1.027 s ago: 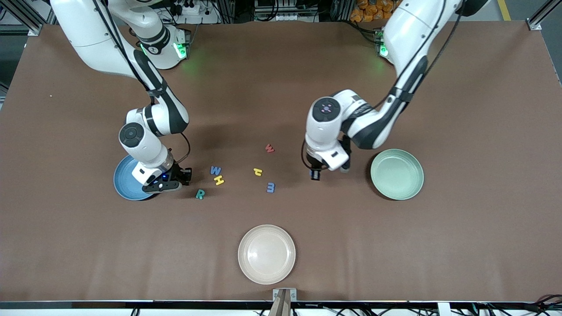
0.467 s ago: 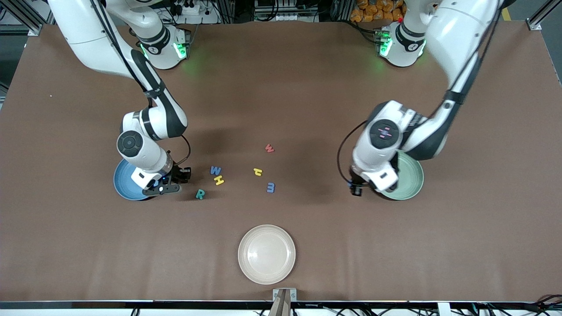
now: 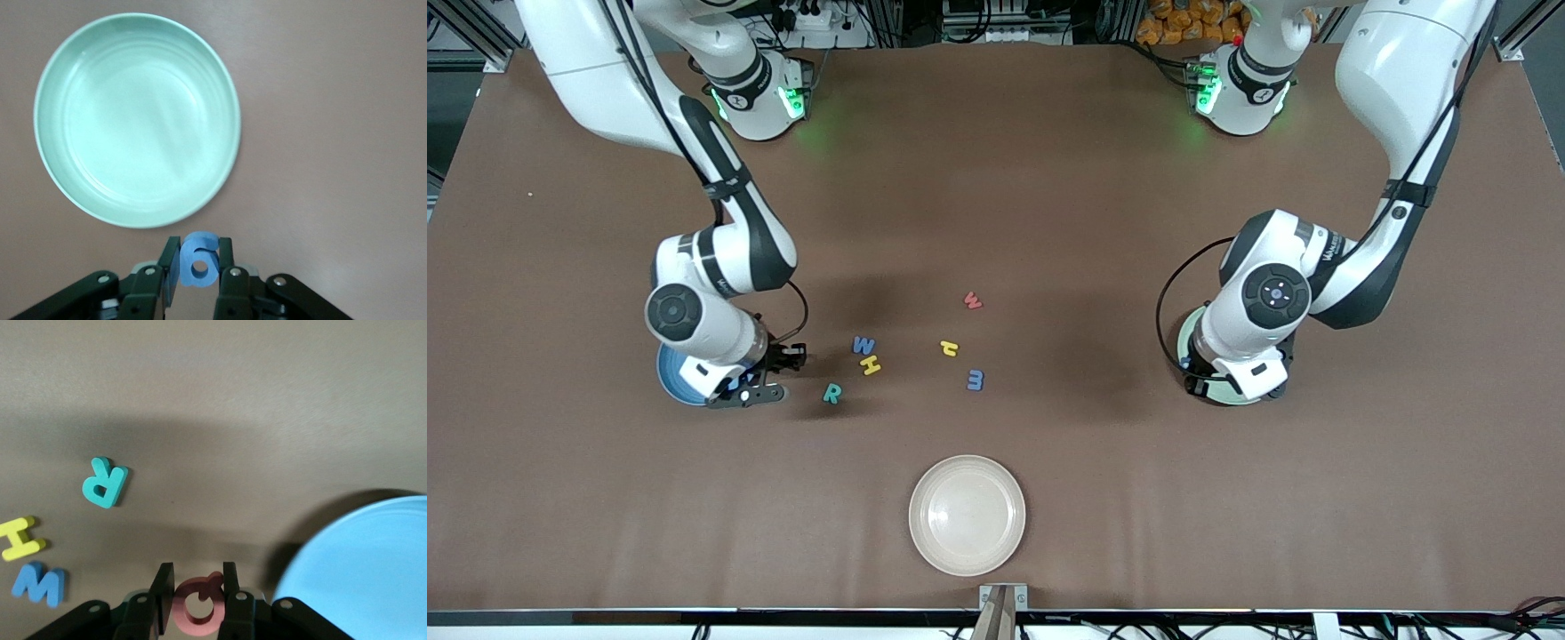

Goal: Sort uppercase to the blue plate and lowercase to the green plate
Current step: 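Release the b onto the green plate while the right gripper drops the Q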

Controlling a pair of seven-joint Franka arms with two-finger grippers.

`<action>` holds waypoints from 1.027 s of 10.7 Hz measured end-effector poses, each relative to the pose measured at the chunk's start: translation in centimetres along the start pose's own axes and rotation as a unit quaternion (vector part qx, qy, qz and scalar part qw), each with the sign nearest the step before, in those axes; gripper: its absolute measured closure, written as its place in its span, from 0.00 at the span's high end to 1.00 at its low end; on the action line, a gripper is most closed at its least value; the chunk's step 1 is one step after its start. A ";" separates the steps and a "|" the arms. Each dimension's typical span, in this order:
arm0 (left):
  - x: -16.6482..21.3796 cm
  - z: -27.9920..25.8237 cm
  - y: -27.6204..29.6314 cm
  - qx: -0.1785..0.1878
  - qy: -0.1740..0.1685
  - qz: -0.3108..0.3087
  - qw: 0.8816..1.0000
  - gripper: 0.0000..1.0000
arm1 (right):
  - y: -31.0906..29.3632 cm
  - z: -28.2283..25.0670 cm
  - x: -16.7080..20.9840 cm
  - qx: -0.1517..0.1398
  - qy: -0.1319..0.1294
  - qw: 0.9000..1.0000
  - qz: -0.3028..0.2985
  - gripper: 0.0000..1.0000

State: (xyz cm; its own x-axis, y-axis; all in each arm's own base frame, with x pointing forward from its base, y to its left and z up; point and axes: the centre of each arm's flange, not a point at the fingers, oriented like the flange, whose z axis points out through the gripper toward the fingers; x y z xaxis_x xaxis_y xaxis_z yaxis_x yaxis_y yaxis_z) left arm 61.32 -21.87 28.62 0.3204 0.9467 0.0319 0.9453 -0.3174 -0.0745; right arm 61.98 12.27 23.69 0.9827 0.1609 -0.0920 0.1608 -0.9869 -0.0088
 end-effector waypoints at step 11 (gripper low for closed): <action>4.1 0.4 -6.2 0.012 -0.003 0.076 0.997 0.65 | 12.2 1.4 -1.4 -0.014 0.007 0.997 -0.069 0.71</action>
State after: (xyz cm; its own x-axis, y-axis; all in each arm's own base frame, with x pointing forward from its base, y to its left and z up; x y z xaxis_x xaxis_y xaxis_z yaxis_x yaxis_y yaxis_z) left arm 56.79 -16.00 28.84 0.4596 0.8881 0.0121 0.8840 -0.4561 -0.1022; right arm 62.43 0.02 22.32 0.9520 0.2960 -0.0784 0.2974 -0.9547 0.0070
